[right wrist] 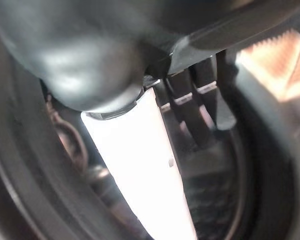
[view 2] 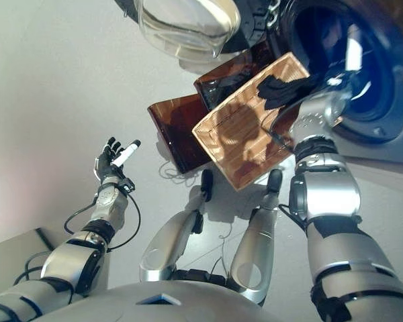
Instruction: Pick up the clothes and place them into the washing machine
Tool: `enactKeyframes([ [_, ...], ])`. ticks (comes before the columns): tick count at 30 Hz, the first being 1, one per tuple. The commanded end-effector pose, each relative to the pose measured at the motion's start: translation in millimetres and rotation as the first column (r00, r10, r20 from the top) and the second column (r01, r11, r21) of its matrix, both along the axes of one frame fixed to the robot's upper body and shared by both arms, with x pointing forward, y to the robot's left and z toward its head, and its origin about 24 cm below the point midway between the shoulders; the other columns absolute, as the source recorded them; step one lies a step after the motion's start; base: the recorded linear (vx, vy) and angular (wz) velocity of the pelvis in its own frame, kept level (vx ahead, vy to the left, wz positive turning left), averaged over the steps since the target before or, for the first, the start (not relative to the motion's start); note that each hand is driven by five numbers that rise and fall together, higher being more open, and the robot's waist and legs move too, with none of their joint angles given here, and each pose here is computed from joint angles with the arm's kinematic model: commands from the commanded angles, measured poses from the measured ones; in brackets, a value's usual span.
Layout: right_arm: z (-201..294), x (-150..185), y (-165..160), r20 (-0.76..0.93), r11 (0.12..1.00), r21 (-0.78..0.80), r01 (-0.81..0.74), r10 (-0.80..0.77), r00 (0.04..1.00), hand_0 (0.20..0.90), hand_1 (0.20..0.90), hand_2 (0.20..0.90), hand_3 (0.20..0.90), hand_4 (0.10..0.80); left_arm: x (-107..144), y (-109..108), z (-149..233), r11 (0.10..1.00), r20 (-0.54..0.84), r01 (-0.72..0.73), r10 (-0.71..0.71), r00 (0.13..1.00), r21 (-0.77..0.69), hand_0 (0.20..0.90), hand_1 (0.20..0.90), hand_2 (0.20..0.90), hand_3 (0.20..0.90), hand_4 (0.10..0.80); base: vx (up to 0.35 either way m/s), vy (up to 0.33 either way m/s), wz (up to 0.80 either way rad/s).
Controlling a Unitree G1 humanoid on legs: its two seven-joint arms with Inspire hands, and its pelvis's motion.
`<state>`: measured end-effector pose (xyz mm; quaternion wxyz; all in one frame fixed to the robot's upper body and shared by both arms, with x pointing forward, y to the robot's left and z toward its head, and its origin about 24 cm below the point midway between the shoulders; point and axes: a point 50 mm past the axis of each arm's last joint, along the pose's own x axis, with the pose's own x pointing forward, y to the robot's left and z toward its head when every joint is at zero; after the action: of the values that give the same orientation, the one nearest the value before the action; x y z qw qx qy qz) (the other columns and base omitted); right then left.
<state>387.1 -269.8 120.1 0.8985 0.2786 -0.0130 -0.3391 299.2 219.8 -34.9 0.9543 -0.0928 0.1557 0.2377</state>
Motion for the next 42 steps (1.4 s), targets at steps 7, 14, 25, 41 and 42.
enactKeyframes([
  [7,36,22,38,-0.251,0.717,-0.614,-0.331,0.22,0.943,0.9,0.9,0.9,0.9,0.8,44,53,74,0.978,0.135,-0.073,0.047,0.99,0.197,0.9,0.9,0.9,0.9,0.8,-0.073,-0.071,0.0],
  [14,22,18,44,-0.364,0.523,-0.742,-0.418,0.209,0.908,0.9,0.9,0.9,0.9,0.8,29,59,62,0.977,0.134,-0.073,0.047,0.99,0.202,0.9,0.9,0.9,0.9,0.8,-0.044,-0.071,0.09],
  [25,-12,-4,45,-0.512,0.053,-0.851,-0.522,0.136,0.848,0.9,0.9,0.9,0.9,0.8,-44,62,48,0.941,0.236,0.03,-0.116,0.965,0.338,0.9,0.9,0.9,0.9,0.8,-0.031,-0.061,0.22],
  [41,-13,8,58,-0.427,-0.781,-0.359,-0.511,-0.349,0.834,0.9,0.9,0.9,0.9,0.8,41,57,139,0.388,0.158,-0.077,-0.182,0.97,0.918,0.9,0.9,0.9,0.9,0.8,0.039,-0.014,-0.01],
  [42,-10,9,56,-0.409,-0.786,-0.345,-0.512,-0.365,0.836,0.9,0.9,0.9,0.9,0.8,43,55,139,0.397,0.163,-0.08,-0.181,0.97,0.914,0.9,0.9,0.9,0.9,0.8,0.0,0.0,0.0],
])
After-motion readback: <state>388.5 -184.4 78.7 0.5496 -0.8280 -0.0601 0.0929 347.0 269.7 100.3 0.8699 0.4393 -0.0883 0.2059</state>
